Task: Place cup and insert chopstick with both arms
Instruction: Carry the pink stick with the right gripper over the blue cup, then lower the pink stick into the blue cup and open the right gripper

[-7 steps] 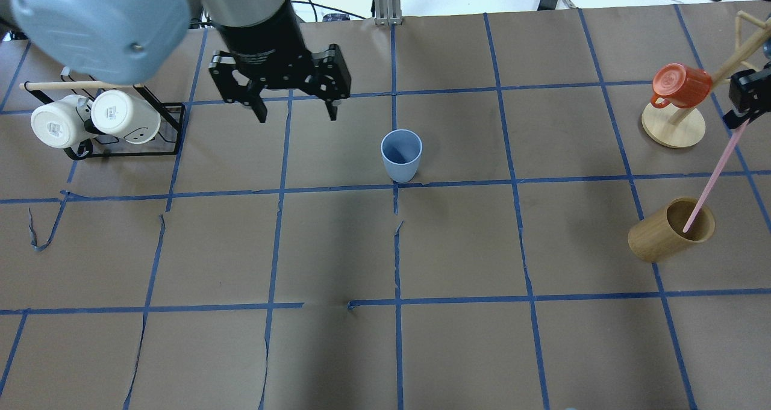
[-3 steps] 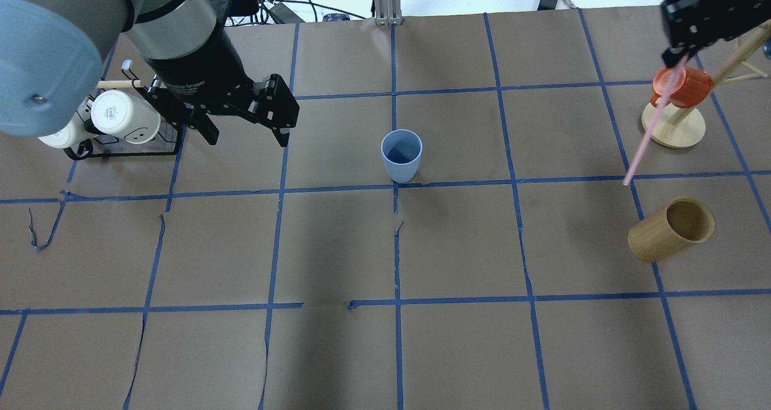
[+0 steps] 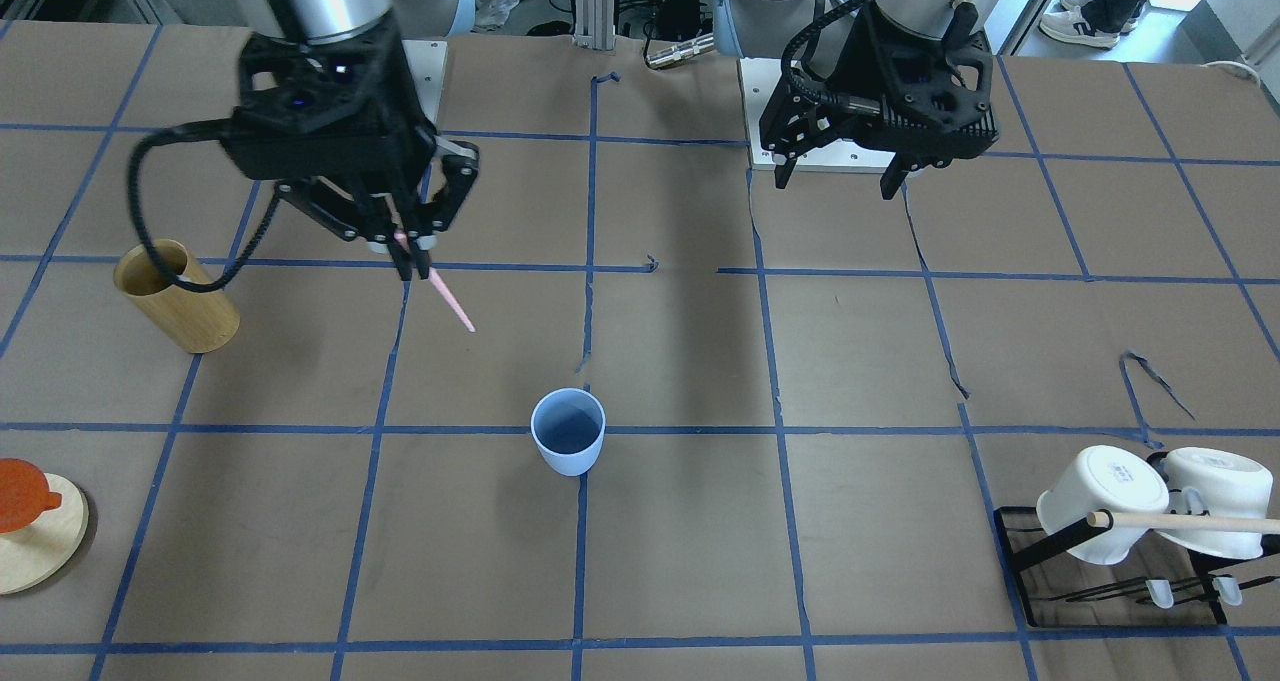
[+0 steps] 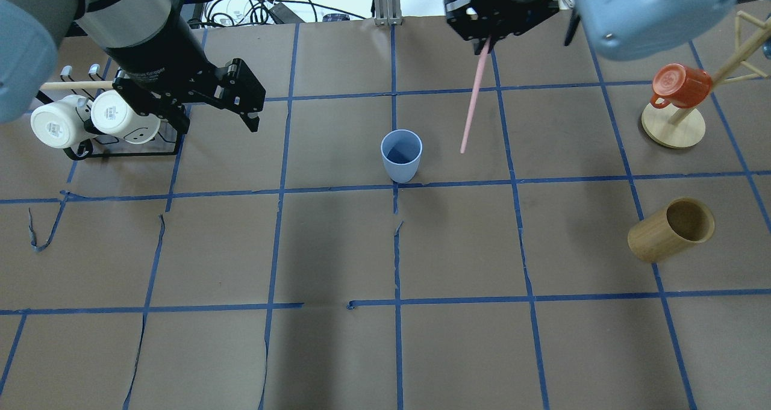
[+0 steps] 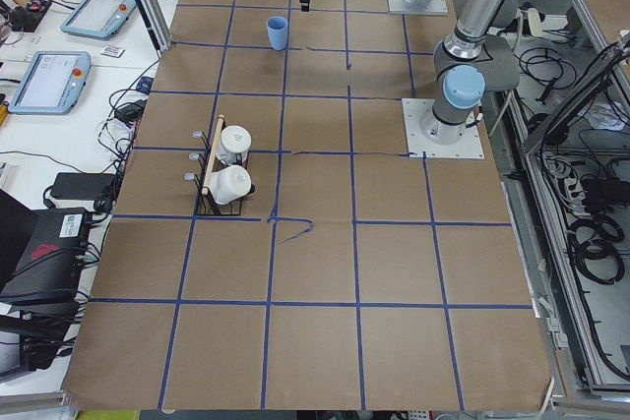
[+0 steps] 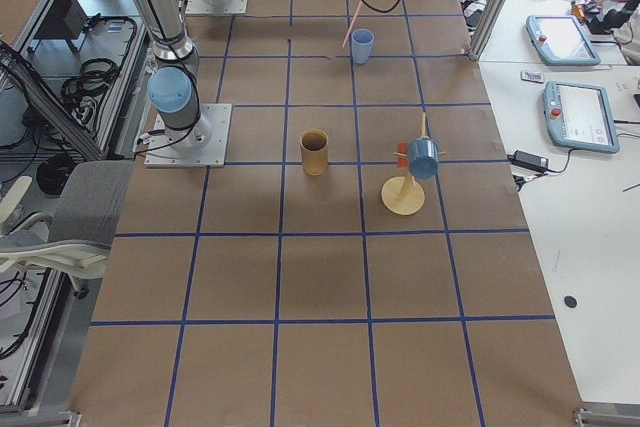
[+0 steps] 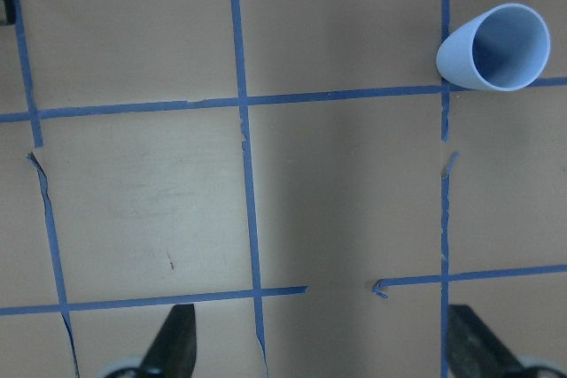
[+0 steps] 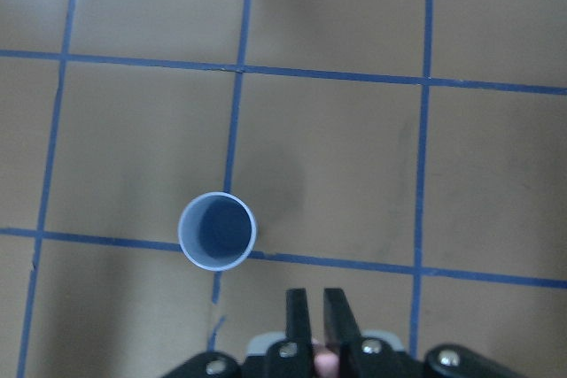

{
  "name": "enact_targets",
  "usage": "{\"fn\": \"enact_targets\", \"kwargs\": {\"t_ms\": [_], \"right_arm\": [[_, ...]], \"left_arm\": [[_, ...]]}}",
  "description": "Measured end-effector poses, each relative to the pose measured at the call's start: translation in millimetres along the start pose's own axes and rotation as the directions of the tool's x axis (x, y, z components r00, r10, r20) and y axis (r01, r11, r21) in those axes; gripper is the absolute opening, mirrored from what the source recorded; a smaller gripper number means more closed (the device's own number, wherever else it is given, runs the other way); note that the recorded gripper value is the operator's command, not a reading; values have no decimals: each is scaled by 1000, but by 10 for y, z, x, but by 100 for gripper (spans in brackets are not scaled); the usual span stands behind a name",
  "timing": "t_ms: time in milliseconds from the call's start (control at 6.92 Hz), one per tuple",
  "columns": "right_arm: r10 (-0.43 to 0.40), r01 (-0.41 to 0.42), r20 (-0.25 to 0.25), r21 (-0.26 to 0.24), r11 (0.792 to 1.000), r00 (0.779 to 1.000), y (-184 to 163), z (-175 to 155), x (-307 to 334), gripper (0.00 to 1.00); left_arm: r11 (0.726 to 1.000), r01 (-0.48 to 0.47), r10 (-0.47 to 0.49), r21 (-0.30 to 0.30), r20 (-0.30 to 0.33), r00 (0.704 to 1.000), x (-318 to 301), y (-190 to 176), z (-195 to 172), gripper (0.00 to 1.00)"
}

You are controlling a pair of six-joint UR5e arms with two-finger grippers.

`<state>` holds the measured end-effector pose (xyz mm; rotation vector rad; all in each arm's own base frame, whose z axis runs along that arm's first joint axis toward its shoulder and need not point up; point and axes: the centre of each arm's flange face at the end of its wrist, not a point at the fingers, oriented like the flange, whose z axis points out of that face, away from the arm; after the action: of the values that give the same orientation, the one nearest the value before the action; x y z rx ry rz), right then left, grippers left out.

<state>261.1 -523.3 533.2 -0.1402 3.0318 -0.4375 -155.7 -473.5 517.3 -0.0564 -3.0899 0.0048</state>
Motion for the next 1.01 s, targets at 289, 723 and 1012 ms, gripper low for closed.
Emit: {"fn": "enact_targets", "kwargs": {"t_ms": [289,723,1012], "right_arm": [[8,-10,27,68,998,1000,37,180,-452,0],[8,-16,49,164,986,999,183,613,-510,0],[9,-18,52,181,983,999,228,699,-502,0]], "left_arm": [[1000,11,-11,3,-4,1000,-67,-13,-7,100],[1000,19,-19,3,-4,1000,-107,-21,-9,100],[1000,21,-21,4,-4,1000,-113,-23,-10,100]]}}
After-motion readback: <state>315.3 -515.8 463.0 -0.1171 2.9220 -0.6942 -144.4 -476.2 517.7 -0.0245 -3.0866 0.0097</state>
